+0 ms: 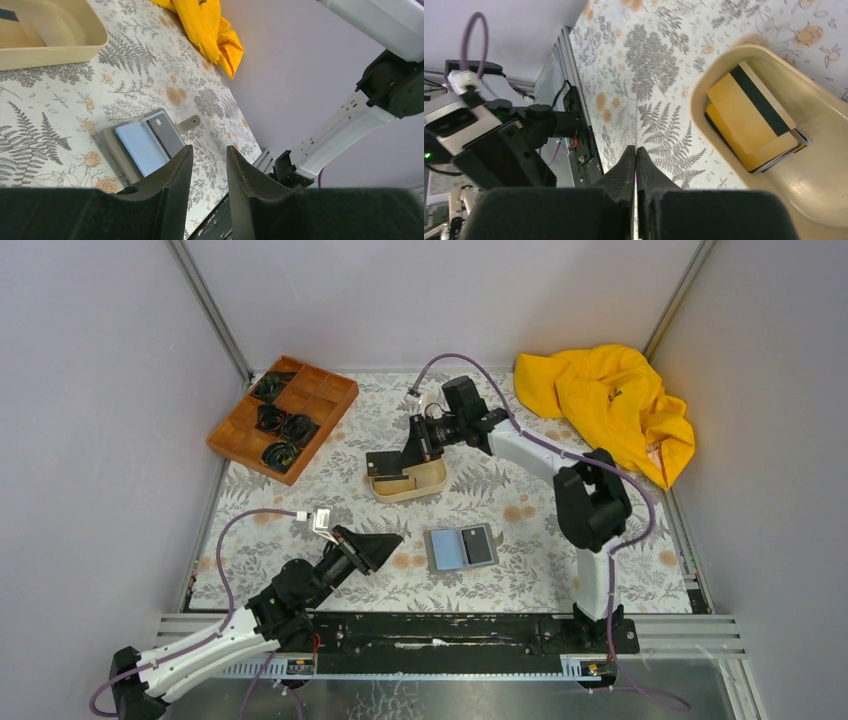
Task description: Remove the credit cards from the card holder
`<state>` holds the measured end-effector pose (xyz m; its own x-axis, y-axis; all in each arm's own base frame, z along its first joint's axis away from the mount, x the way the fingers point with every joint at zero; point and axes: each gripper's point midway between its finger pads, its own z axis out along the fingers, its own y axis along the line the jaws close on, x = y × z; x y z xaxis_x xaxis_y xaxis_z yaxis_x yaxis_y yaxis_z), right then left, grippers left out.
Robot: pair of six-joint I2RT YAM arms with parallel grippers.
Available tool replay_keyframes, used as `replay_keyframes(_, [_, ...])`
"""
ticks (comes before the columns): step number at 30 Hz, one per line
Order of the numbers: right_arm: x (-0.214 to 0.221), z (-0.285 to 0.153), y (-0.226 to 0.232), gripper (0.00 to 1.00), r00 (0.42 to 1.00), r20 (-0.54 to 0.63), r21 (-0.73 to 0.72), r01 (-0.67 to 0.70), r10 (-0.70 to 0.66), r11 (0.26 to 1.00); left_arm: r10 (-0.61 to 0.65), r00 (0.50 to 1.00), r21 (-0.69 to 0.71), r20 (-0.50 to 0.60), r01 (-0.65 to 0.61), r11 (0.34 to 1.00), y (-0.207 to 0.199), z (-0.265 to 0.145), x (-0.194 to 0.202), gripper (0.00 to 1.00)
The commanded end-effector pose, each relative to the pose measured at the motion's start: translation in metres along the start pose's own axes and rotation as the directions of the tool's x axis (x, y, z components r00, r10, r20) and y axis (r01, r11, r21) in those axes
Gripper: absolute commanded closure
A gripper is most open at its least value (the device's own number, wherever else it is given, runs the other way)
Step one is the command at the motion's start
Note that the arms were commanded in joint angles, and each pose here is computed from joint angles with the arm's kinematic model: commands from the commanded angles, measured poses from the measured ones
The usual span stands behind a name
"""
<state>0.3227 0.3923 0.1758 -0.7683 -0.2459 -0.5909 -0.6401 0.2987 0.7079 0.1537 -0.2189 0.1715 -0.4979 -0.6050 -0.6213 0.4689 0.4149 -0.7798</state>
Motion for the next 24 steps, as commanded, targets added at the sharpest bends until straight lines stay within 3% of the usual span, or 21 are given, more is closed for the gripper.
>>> replay_keyframes(1, [-0.011,0.004,-0.006,1.00,0.999,-0.049,-0.053,-0.012,0.009,0.999,0.025,1.000,-0.054,-0.015,-0.026,0.998,0.018,-0.003,0.008,0.62])
replay_keyframes(15, [0.014,0.013,-0.078,1.00,0.987,-0.084,0.018,-0.134,0.135,0.991,-0.014,1.000,0.039,0.008,0.014,0.999,-0.009,-0.011,-0.006,0.67])
replay_keyframes(24, [0.033,0.015,-0.089,1.00,0.982,-0.112,0.030,-0.151,0.154,0.988,-0.005,1.000,0.055,0.024,0.004,0.998,-0.025,-0.008,-0.020,0.55])
